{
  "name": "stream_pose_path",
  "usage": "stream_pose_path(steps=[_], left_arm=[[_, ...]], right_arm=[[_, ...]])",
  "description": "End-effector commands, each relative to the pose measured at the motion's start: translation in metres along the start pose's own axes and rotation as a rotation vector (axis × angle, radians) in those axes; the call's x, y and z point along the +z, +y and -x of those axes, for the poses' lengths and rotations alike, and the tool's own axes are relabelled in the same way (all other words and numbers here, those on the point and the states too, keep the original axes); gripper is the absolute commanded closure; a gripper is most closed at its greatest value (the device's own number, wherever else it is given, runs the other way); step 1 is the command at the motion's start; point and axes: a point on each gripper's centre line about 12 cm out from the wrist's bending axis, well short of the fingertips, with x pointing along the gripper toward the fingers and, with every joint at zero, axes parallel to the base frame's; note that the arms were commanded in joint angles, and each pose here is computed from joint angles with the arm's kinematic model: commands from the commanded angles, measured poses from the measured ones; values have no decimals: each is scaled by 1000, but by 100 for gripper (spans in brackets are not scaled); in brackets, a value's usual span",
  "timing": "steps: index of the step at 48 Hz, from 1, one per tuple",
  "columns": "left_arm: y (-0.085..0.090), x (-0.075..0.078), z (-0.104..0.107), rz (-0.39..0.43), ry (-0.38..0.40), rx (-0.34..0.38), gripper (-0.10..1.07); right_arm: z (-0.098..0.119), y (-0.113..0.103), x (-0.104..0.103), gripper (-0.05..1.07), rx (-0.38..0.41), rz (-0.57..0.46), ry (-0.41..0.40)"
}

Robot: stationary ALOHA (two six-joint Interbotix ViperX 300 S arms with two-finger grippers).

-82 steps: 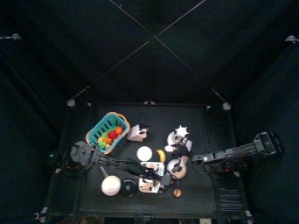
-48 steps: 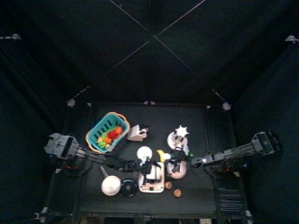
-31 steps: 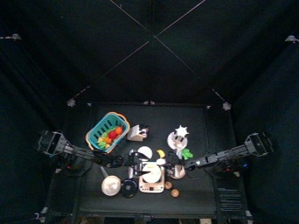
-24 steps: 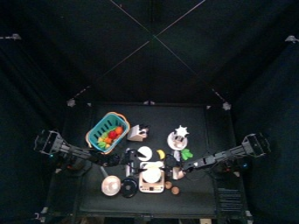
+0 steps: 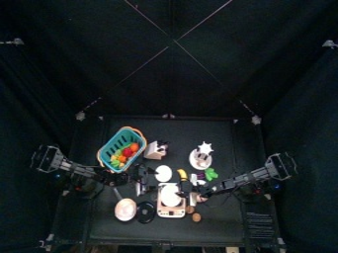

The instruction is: Place egg into pot

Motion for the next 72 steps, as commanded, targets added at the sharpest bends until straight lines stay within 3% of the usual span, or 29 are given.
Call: stream_pose_path(steps=[1,51,72], left_arm=[[0,9,1,7,-31,2,-4],[2,5,1,19,-18,12,-4],[2,3,0,16,-11,14,-4]], right_arm=[[2,2,15,38,9,-13,-36],[-1,0,15,7,5,-53,-22],[-5,-2,9,7,-27,-39,-2]])
